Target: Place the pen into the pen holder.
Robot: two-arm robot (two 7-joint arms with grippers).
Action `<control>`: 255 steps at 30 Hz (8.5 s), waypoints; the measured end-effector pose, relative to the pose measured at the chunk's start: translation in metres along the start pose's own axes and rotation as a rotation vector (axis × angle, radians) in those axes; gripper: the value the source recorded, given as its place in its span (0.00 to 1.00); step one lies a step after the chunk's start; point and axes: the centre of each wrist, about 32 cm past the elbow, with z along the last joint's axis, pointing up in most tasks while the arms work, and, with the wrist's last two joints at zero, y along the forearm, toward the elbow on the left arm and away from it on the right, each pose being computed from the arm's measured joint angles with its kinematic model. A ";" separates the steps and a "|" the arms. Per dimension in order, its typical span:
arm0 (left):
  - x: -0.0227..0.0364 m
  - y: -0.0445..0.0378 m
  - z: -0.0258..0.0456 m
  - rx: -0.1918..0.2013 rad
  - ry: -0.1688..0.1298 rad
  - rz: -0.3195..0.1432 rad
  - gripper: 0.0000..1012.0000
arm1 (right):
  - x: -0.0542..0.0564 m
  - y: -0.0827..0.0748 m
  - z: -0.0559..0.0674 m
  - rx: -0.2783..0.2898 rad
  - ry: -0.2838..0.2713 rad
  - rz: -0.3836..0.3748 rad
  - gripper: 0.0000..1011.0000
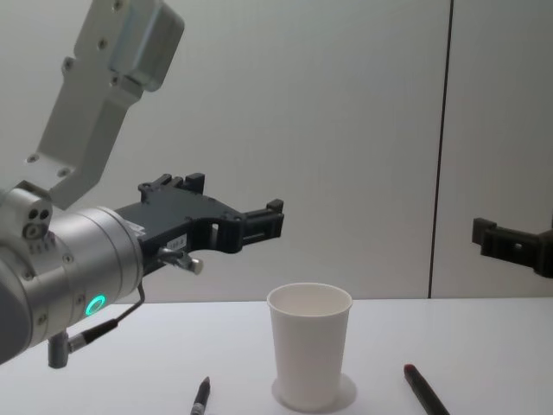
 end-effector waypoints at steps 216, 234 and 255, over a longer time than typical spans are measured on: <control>0.0000 0.0000 0.0000 0.000 0.000 0.000 0.99 | -0.042 0.111 -0.039 0.065 0.063 0.042 0.17; 0.0000 0.0000 0.0000 0.000 0.000 0.000 0.99 | -0.043 0.144 -0.046 0.219 -0.016 0.154 0.17; 0.0000 0.0000 0.0000 0.000 0.000 0.000 0.99 | -0.047 0.182 -0.071 0.232 -0.069 0.228 0.17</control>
